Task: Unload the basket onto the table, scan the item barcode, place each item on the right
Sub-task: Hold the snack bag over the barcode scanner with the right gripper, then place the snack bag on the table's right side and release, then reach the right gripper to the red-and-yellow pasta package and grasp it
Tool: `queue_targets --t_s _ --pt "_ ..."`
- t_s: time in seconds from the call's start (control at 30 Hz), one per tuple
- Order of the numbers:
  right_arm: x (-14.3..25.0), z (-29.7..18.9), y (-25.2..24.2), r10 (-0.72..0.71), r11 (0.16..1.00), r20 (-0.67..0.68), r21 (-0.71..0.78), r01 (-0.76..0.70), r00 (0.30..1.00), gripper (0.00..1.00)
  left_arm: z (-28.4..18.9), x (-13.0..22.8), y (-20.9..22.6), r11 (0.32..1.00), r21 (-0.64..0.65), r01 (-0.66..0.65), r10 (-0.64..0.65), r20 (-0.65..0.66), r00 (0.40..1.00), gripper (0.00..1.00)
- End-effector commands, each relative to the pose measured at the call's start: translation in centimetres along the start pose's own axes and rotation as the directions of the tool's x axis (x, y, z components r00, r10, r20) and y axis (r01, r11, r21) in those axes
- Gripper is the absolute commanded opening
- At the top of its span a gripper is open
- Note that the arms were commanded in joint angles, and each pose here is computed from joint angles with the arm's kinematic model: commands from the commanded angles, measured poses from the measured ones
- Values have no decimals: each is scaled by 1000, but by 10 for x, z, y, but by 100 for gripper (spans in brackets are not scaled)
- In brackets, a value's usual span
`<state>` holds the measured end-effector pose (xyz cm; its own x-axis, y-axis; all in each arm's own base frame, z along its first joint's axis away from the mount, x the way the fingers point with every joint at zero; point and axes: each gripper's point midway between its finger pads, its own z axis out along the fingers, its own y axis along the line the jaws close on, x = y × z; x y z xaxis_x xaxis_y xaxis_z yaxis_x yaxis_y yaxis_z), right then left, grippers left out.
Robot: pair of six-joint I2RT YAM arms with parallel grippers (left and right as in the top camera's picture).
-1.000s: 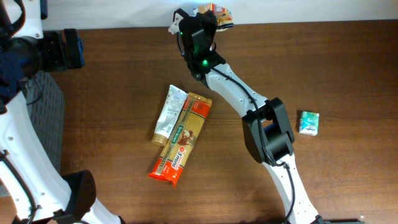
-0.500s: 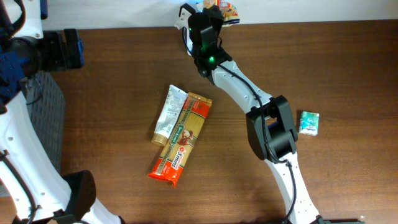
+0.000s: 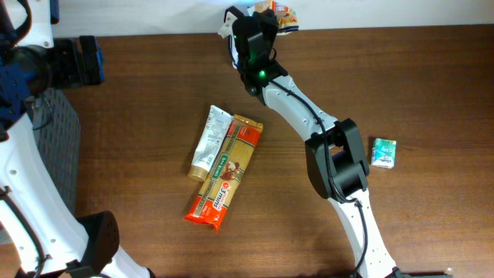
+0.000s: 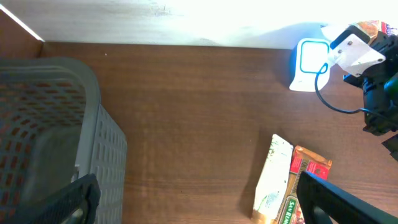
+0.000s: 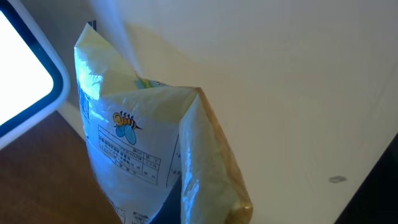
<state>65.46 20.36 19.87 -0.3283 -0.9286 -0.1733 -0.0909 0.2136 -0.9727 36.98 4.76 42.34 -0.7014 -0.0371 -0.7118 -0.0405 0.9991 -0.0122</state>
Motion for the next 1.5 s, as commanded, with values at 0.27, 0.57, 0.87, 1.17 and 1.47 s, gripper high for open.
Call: queue_targets --t_s 0.27,0.57,0.87,1.17,1.47 --pt "170 -191 -117 612 598 -574 -115 -794 544 4 -1 0 0 1000 7 -9 9 4 1000 99" --pt "344 -180 -29 335 167 -941 112 -980 -51 4 -1 0 0 1000 7 -9 9 4 1000 99" --pt "448 -175 20 300 76 -893 373 -925 -336 99 -1 0 0 1000 7 -9 9 4 1000 99" --pt "203 -180 17 280 -251 -952 -200 -947 127 98 -1 0 0 1000 7 -9 9 4 1000 99" --pt "13 -298 162 247 -247 -769 -638 -729 590 61 -1 0 0 1000 7 -9 9 4 1000 99"
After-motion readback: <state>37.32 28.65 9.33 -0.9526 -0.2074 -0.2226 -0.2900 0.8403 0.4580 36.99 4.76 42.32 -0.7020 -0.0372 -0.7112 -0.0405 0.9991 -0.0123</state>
